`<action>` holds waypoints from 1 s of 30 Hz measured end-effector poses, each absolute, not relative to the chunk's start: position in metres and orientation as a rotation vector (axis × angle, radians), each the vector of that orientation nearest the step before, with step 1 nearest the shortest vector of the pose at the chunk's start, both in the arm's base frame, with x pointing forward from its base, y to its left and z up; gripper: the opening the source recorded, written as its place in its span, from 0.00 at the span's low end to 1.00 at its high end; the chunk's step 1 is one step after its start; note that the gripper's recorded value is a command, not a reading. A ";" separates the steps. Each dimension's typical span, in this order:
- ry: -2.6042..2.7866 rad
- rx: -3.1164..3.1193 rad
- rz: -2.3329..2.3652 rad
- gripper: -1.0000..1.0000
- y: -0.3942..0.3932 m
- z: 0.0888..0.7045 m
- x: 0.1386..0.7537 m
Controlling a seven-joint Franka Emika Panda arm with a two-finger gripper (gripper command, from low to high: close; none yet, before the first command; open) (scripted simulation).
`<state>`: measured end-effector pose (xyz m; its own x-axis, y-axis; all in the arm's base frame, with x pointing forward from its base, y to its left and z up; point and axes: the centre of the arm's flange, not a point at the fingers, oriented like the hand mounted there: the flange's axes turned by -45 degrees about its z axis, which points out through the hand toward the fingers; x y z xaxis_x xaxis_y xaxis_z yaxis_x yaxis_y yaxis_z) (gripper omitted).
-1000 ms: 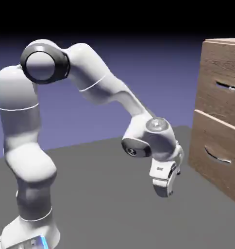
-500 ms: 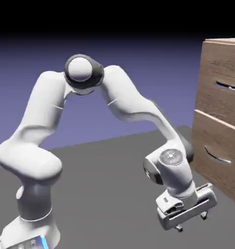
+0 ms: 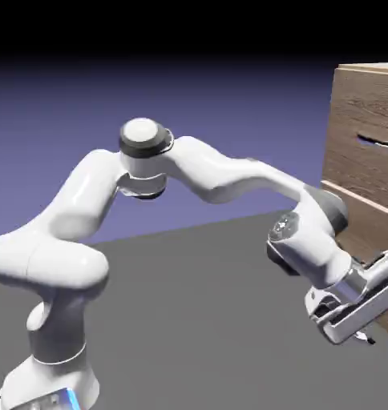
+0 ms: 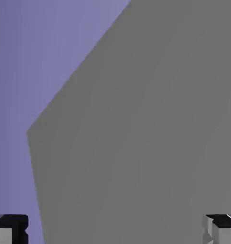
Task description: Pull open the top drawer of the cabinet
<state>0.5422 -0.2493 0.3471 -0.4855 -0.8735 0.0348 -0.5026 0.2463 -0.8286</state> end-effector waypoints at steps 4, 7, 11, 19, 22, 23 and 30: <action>1.874 -1.196 -1.236 0.50 -0.205 0.397 0.577; 1.688 -1.178 -1.271 0.50 -0.156 0.434 0.603; 1.421 -1.184 -1.260 0.50 -0.069 0.477 0.630; 1.209 -1.210 -1.209 0.50 0.015 0.503 0.668; 1.209 -1.210 -1.209 0.50 0.014 0.503 0.691; 1.209 -1.210 -1.209 0.00 0.014 0.503 0.693; 1.207 -1.208 -1.209 0.00 0.014 0.503 0.653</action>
